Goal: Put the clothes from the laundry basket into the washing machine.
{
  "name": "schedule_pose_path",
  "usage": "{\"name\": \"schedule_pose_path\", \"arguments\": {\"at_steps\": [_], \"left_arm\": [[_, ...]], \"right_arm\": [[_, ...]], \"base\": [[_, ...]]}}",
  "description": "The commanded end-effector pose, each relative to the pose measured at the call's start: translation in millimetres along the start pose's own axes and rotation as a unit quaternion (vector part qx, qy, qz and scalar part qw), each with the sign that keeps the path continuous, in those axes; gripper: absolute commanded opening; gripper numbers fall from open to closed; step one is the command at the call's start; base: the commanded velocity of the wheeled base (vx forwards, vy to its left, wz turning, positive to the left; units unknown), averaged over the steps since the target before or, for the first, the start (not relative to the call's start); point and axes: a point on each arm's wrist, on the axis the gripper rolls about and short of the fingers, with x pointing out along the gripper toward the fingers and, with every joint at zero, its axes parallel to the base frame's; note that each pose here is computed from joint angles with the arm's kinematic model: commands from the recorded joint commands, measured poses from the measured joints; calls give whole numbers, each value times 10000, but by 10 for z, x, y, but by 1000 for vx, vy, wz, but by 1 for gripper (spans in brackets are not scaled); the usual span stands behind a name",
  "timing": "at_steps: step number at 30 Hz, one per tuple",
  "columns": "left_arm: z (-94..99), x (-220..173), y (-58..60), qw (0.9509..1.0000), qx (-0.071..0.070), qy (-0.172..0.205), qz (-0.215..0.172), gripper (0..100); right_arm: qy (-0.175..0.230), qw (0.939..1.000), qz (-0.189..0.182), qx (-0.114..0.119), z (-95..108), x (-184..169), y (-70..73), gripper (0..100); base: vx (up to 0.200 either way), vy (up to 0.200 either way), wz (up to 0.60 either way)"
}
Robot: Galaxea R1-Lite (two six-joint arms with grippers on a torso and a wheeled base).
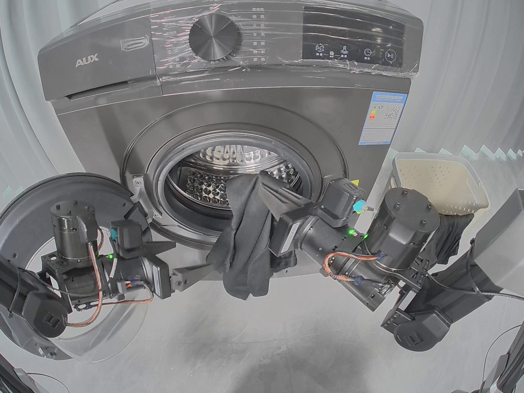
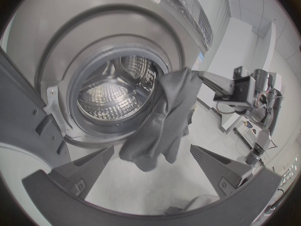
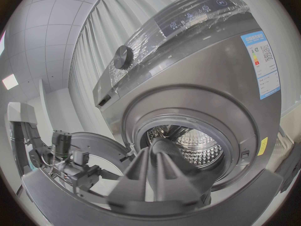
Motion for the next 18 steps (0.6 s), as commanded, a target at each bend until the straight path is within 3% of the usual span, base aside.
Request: {"name": "schedule_pose_path", "arguments": {"at_steps": [1, 18], "left_arm": [[-88, 159, 66, 9999, -69, 126, 22, 100], [-207, 279, 67, 9997, -86, 241, -51, 100]], "right_arm": [[-65, 10000, 55, 32, 7, -1, 40, 0], [-16, 9999, 129, 60, -29, -8, 94, 0]], "base": [[0, 0, 0], [0, 0, 0]]}}
